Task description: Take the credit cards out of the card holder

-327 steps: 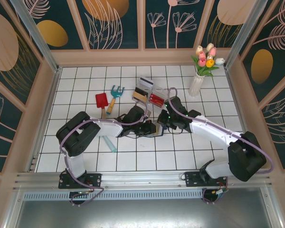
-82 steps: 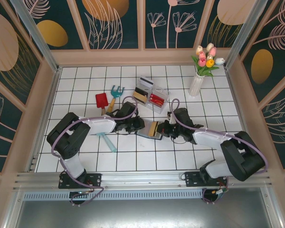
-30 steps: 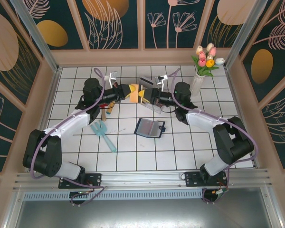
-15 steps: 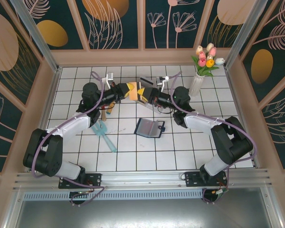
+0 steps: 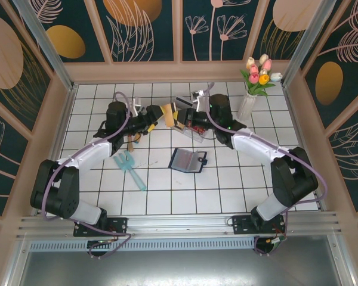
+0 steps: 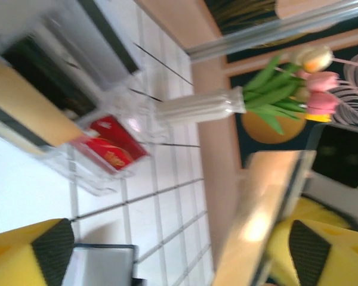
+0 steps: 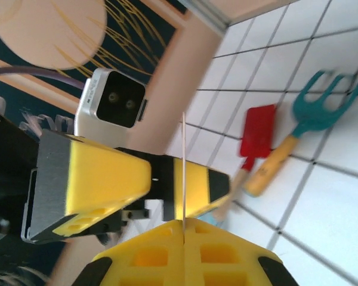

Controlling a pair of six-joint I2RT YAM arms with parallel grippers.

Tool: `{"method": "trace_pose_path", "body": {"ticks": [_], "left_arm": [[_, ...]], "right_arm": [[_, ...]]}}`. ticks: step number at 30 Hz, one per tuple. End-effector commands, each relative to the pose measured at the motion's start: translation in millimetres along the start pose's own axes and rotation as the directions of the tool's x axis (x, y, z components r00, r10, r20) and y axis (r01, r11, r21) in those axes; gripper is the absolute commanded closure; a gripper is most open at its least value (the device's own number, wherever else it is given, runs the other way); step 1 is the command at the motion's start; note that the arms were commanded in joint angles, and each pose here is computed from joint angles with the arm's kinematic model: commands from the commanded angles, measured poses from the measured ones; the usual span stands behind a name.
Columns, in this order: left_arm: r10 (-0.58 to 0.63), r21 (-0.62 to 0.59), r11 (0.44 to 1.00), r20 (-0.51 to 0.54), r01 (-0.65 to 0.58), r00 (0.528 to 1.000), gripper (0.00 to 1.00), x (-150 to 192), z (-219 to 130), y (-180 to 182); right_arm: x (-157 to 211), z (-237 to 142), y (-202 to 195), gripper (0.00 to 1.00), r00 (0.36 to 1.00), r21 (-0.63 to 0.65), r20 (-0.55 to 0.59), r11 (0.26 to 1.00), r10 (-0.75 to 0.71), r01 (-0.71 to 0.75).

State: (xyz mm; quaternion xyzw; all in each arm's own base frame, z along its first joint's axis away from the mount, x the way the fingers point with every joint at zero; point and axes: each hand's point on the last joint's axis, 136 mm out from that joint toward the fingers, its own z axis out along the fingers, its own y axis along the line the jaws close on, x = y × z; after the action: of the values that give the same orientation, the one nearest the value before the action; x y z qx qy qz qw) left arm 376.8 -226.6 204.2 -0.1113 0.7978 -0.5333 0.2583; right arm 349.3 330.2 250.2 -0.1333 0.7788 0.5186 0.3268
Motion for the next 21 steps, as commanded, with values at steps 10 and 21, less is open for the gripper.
{"method": "trace_pose_path", "body": {"ticks": [10, 21], "left_arm": [[0.117, -0.395, 0.916, 0.108, -0.065, 0.987, 0.01, -33, -54, 92], [0.137, -0.446, 0.891, 0.091, -0.082, 0.986, 0.01, -27, -62, 107]], "right_arm": [[1, 32, -84, 1.00, 0.845, 0.245, -0.358, 0.833, -0.398, 0.496], [11, 55, -138, 1.00, 0.699, 0.243, -0.561, 0.718, -0.444, 0.652]]}}
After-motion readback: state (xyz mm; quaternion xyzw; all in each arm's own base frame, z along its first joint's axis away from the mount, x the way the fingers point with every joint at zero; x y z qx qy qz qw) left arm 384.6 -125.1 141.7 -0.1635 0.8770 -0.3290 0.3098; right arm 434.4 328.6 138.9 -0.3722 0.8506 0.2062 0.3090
